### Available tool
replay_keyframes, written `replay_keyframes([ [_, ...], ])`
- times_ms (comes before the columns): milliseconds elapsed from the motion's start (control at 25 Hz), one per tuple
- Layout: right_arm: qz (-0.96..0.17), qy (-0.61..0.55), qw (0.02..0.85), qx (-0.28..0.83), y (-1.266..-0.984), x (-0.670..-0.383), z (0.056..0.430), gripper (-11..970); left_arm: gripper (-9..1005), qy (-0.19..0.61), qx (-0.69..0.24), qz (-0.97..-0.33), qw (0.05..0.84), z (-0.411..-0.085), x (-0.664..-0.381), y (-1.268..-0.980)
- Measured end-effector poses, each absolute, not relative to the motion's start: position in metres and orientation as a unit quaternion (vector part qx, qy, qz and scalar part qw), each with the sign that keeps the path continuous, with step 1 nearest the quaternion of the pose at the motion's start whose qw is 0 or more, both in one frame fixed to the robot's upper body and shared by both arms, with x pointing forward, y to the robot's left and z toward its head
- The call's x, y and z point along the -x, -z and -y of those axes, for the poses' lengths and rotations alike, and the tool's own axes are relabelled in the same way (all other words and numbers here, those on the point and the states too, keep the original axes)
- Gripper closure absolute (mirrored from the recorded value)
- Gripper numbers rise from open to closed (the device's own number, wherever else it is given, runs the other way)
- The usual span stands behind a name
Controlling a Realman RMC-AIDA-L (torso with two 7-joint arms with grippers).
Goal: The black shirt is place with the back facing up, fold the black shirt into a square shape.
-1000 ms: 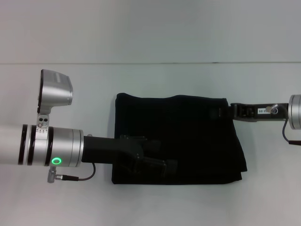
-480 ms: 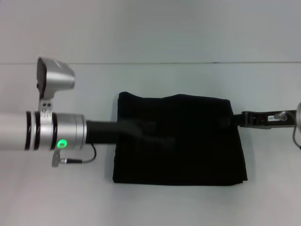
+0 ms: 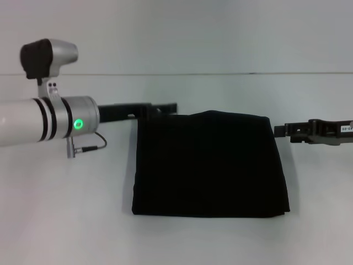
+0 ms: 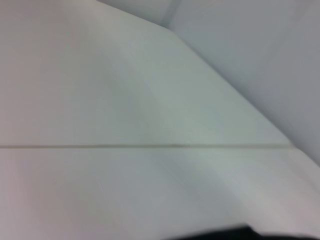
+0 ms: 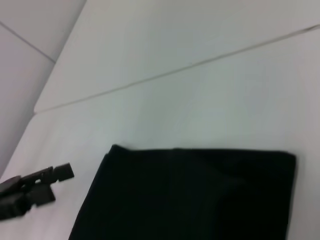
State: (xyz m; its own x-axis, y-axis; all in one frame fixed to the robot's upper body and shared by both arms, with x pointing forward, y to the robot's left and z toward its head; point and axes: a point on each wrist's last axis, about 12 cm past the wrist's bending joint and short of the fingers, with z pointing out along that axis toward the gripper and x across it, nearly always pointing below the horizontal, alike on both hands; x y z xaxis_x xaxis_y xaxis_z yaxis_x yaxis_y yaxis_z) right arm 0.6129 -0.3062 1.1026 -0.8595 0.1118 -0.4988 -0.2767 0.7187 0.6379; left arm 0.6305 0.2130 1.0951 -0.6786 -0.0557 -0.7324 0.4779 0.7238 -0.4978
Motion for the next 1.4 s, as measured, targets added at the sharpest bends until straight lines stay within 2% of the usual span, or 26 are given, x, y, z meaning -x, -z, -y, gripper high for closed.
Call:
replay_keyframes([
  [240, -0.889, -0.371, 0.265, 0.045, -1.106, -0.619, 0.300, 248, 43, 0.291, -0.049, -0.874, 0.387, -0.223, -0.651, -1.093],
  [480, -0.890, -0.366, 0.267, 0.046, -1.105, -0.621, 0.297, 253, 44, 0.267, -0.058, -0.889, 0.369, -0.219, -0.656, -1.089],
  [840, -0.890, -0.363, 0.272, 0.044, -1.102, -0.620, 0.297, 255, 45, 0.258, -0.069, -0.899, 0.346, -0.199, -0.648, -1.072],
  [1400, -0.890, -0.361, 0.274, 0.046, -1.102, -0.622, 0.293, 257, 66, 0.263, -0.091, -0.897, 0.345, -0.187, -0.647, -1.073],
])
